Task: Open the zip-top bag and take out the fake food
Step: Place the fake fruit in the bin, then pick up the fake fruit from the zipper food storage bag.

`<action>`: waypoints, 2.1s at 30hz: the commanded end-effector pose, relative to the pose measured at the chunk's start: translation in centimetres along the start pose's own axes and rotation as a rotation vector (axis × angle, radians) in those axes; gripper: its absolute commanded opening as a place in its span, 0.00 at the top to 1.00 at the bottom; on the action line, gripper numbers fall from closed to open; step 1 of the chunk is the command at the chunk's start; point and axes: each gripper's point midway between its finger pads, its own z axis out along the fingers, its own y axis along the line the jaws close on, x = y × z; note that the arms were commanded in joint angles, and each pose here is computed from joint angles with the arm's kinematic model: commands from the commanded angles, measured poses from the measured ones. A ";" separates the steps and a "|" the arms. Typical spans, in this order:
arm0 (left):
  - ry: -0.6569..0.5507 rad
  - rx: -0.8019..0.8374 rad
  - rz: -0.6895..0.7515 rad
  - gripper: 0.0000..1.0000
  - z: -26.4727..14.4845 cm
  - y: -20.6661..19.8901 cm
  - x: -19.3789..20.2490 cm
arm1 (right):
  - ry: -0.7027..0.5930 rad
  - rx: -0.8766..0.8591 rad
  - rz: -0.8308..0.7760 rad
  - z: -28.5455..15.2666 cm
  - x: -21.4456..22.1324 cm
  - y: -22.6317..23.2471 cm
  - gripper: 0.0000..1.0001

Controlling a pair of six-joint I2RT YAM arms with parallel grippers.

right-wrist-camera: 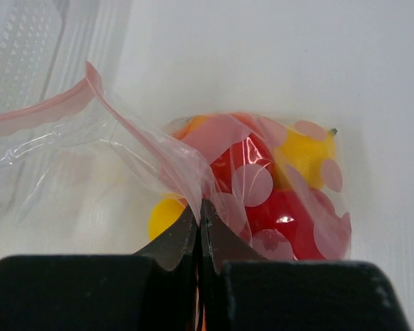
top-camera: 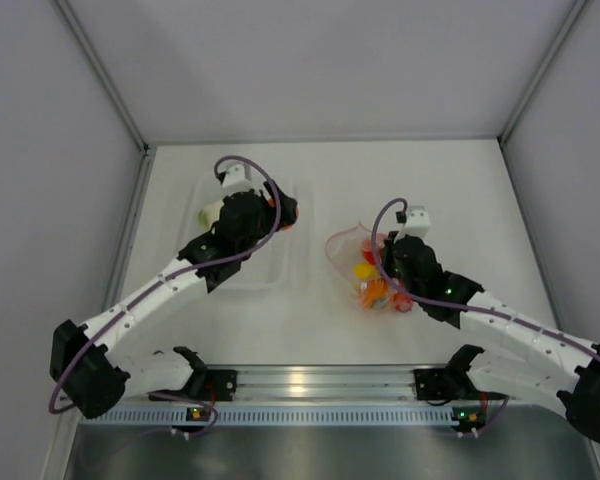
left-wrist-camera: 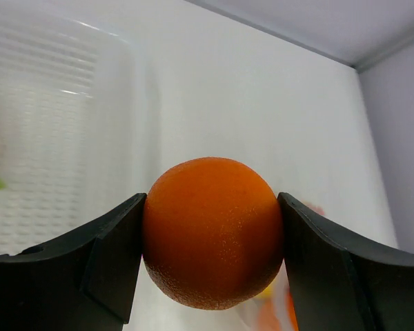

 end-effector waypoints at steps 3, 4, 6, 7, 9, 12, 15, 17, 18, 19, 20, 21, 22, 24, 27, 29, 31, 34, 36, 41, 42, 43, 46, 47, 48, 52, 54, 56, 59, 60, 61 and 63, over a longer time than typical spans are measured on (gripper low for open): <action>0.043 -0.211 0.029 1.00 3.8 8.8 -0.7 | -0.081 -0.015 0.054 -1.7 -3.5 0.4 1.00; 0.041 -0.223 0.029 1.00 4.4 9.3 -1.2 | -0.085 -0.019 0.057 -1.9 -3.6 0.4 1.00; 0.064 -0.286 0.035 1.00 6.0 11.8 -1.1 | -0.081 -0.022 0.057 -2.1 -3.6 0.4 1.00; 0.065 -0.289 0.034 1.00 6.6 11.9 -1.5 | -0.076 -0.027 0.053 -2.1 -3.5 0.5 1.00; 0.109 -0.328 0.038 1.00 8.3 14.1 -0.8 | -0.072 -0.029 0.053 -2.2 -3.3 0.4 1.00; 0.153 -0.358 0.045 0.91 10.3 15.7 0.0 | -0.071 -0.039 0.051 -2.5 -3.4 0.4 1.00; 0.178 -0.381 0.047 0.49 11.8 16.8 0.5 | -0.075 -0.053 0.045 -2.8 -4.1 0.7 1.00; 0.200 -0.390 0.050 0.38 12.5 17.3 1.1 | -0.073 -0.063 0.035 -3.2 -4.4 0.9 1.00; 0.207 -0.395 0.049 0.33 12.7 17.4 1.2 | -0.077 -0.066 0.034 -3.4 -4.7 0.9 1.00; 0.222 -0.405 0.046 0.31 13.0 17.8 1.6 | -0.073 -0.068 0.029 -3.5 -4.7 0.9 1.00; 0.235 -0.395 0.039 0.28 13.0 17.7 1.7 | -0.077 -0.073 0.028 -3.7 -5.0 1.0 1.00; 0.236 -0.388 0.037 0.11 13.1 17.5 1.6 | -0.079 -0.075 0.027 -3.8 -5.1 0.9 1.00; 0.236 -0.380 0.032 0.02 13.0 17.3 1.5 | -0.074 -0.086 0.023 -3.9 -5.1 1.1 1.00; 0.234 -0.361 0.024 0.02 12.9 16.8 1.2 | -0.066 -0.095 0.013 -4.2 -5.3 1.3 1.00; 0.214 -0.325 0.011 0.02 12.3 15.6 0.1 | -0.046 -0.114 -0.006 -4.4 -5.6 1.8 1.00; 0.199 -0.284 0.000 0.02 11.5 14.4 -0.7 | -0.036 -0.120 -0.013 -4.5 -5.9 2.1 1.00; 0.187 -0.212 -0.020 0.02 10.1 12.5 -1.7 | -0.029 -0.118 -0.015 -4.5 -6.1 2.2 1.00; 0.156 -0.103 -0.048 0.02 7.7 9.3 -3.6 | -0.024 -0.109 -0.021 -4.7 -7.0 2.5 1.00; 0.175 -0.005 -0.050 0.02 6.3 6.7 -3.7 | -0.035 -0.112 -0.024 -5.0 -8.2 2.9 1.00; 0.201 0.253 -0.048 0.04 1.3 0.5 -4.8 | -0.030 -0.098 -0.071 -5.3 -10.1 3.9 1.00; 0.199 0.285 -0.041 0.05 0.5 -0.3 -5.0 | -0.029 -0.098 -0.078 -5.4 -10.3 4.1 1.00; 0.179 0.326 -0.031 0.05 -0.8 -1.5 -5.6 | -0.017 -0.097 -0.088 -5.1 -10.2 4.4 1.00; 0.165 0.457 0.006 0.10 -4.1 -5.5 -6.1 | -0.015 -0.126 -0.084 -4.9 -10.7 5.9 1.00; 0.183 0.512 0.025 0.12 -5.3 -7.3 -5.3 | -0.026 -0.142 -0.076 -4.9 -11.1 6.5 1.00; 0.178 0.531 0.038 0.14 -6.0 -8.2 -5.2 | -0.029 -0.150 -0.071 -4.9 -11.2 7.0 1.00; 0.178 0.660 0.118 0.21 -9.6 -12.9 -3.7 | -0.020 -0.181 -0.058 -4.0 -10.8 9.0 1.00; 0.183 0.655 0.166 0.25 -9.4 -13.3 -2.5 | -0.017 -0.191 -0.049 -3.4 -10.6 9.7 1.00; 0.223 0.664 0.193 0.29 -9.3 -13.5 -0.5 | -0.024 -0.207 -0.037 -3.1 -10.5 10.2 1.00; 0.266 0.620 0.243 0.34 -7.8 -12.5 2.5 | -0.013 -0.213 -0.041 -2.8 -9.8 10.4 1.00; 0.270 0.619 0.273 0.37 -7.5 -12.4 3.7 | -0.014 -0.212 -0.038 -2.7 -9.8 10.4 1.00; 0.249 0.653 0.273 0.39 -7.4 -13.0 4.0 | -0.008 -0.212 -0.041 -2.6 -9.4 10.4 1.00; 0.283 0.693 0.296 0.44 -7.4 -12.4 6.6 | -0.003 -0.210 -0.044 -2.5 -9.1 10.3 1.00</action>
